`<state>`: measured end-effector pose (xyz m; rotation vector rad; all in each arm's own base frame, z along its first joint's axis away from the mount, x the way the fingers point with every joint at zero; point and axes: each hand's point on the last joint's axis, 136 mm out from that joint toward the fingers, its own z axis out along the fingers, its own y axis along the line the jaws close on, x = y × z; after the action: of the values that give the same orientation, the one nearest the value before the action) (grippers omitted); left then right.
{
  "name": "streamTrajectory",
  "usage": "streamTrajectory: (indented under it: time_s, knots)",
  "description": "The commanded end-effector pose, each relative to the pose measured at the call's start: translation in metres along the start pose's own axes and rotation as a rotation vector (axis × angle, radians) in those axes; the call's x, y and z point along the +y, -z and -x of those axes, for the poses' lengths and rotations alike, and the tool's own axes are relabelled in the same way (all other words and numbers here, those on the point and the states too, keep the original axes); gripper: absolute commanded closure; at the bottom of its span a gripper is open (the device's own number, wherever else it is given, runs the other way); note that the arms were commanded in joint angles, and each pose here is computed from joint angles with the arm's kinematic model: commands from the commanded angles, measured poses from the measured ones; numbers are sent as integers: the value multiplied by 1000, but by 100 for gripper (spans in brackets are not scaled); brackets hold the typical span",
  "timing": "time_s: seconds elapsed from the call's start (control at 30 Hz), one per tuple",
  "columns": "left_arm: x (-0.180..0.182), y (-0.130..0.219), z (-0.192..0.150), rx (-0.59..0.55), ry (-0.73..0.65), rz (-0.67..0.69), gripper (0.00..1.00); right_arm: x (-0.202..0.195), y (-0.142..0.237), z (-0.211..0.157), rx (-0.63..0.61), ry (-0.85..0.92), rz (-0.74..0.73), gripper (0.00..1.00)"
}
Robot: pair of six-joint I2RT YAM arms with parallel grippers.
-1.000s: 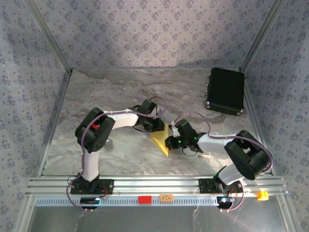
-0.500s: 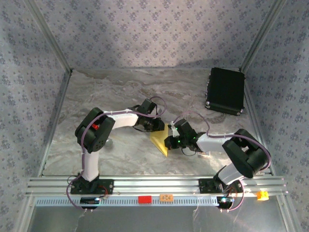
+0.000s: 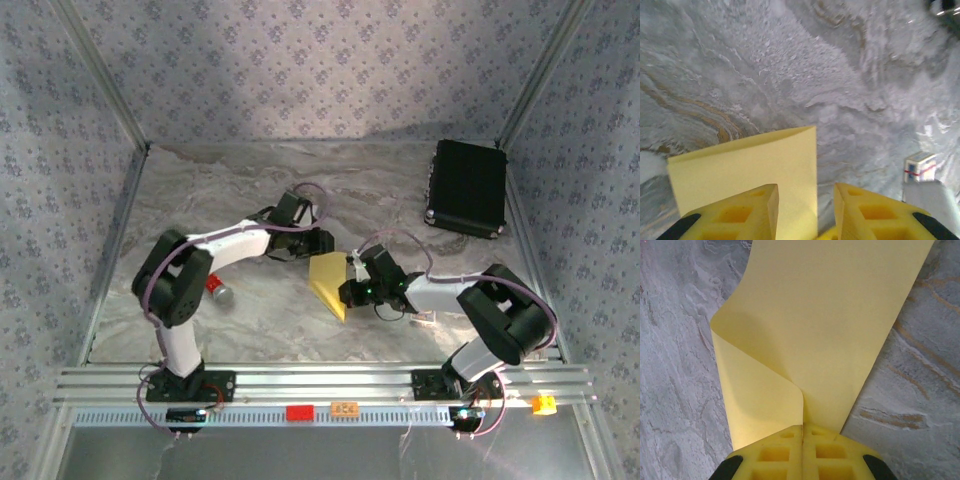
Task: Fold a paper plane with a square sheet of paper (pick it up from the middle)
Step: Third fold the triangle at the center of the table.
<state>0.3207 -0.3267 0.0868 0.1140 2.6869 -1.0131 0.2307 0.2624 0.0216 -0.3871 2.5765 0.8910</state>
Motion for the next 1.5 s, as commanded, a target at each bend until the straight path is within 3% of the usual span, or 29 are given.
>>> streamTrajectory:
  time_s: [0.0,0.3,0.53,1.07,1.47]
  knots:
    - [-7,19,-5,-34,40,-39,67,-10,-3,-4,23,-29,-39,95]
    - [-20,27,-49,-6,164,-231,92,-12,-1,-3,18,-34,-51,94]
    - [-16,13,-74,37,223,-245,100,-13,1,-3,15,-33,-56,95]
    - [1,-12,-100,133,267,-205,100,-14,1,-3,15,-37,-60,95]
    - [30,-19,-112,145,253,-93,100,-15,0,-3,18,-41,-60,94]
